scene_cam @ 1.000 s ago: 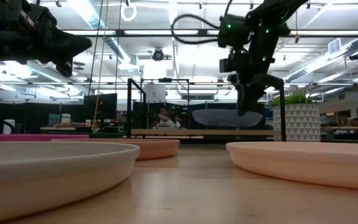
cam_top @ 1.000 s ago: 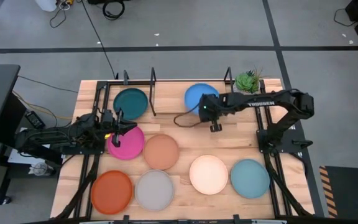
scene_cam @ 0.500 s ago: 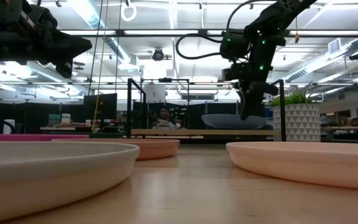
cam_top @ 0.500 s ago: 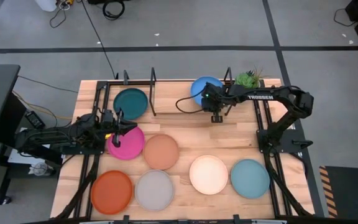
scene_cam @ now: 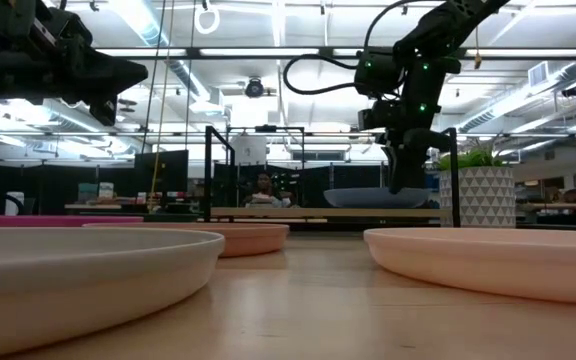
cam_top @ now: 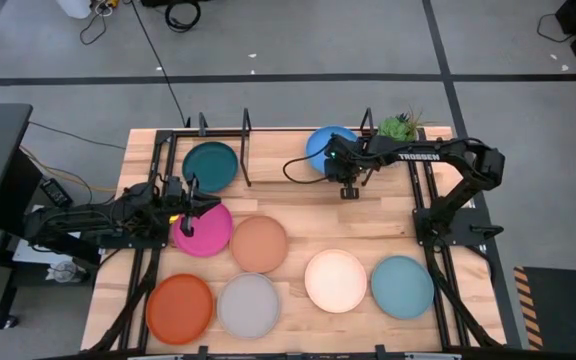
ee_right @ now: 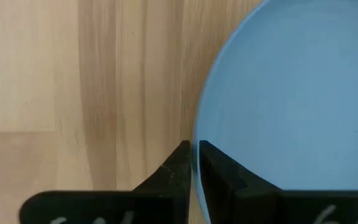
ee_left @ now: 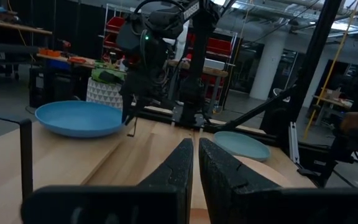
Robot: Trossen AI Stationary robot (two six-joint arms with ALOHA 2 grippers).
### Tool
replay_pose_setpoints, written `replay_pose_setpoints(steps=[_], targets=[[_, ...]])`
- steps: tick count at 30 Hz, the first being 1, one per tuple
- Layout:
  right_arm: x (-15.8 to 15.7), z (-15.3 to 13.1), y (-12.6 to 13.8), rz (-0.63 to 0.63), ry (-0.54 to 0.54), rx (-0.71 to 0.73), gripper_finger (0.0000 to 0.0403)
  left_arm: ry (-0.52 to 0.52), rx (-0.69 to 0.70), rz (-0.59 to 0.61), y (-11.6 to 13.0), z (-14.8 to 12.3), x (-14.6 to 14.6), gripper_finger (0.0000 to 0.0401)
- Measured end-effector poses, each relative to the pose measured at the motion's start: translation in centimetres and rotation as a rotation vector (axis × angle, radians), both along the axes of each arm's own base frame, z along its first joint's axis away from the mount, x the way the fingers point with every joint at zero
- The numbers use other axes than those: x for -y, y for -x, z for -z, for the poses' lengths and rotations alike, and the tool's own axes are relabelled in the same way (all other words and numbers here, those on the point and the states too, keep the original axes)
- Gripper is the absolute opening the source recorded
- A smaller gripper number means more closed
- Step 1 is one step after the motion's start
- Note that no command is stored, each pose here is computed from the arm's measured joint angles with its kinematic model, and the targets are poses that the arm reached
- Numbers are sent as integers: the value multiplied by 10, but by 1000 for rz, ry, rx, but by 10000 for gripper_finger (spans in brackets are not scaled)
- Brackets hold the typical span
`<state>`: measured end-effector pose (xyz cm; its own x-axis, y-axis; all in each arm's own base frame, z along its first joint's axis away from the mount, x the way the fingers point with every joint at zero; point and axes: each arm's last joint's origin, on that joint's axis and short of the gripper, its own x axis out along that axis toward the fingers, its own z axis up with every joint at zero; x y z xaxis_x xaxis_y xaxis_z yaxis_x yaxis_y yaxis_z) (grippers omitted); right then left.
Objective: Place and stack plates onto a shelf
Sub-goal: Put the blue plate on the shelf, then put the brown plate on the shelf
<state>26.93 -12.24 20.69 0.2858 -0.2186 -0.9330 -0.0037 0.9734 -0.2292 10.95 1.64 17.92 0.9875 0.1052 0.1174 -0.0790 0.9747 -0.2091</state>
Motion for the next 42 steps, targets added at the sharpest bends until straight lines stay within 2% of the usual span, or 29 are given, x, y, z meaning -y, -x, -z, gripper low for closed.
replay_pose_setpoints(steps=[4,8,14,19,23,32,42], targets=[[-1,0,-1,-3,5,-1,66,-17,-1,-3,0,0,0,34],[-9,-3,-3,6,64,-27,93,-1,-37,-15,0,1,0,34],[-29,-23,-19,26,110,9,125,14,-96,3,-4,-19,1,34],[-44,-27,-27,5,125,53,132,-2,-146,60,-15,-31,7,34],[-54,-28,-29,48,170,69,131,-4,-179,113,-26,-43,13,34],[-75,-25,-10,35,175,226,130,15,-233,171,-55,-73,25,34],[-89,-23,26,12,189,480,130,14,-295,101,-91,-91,30,34]])
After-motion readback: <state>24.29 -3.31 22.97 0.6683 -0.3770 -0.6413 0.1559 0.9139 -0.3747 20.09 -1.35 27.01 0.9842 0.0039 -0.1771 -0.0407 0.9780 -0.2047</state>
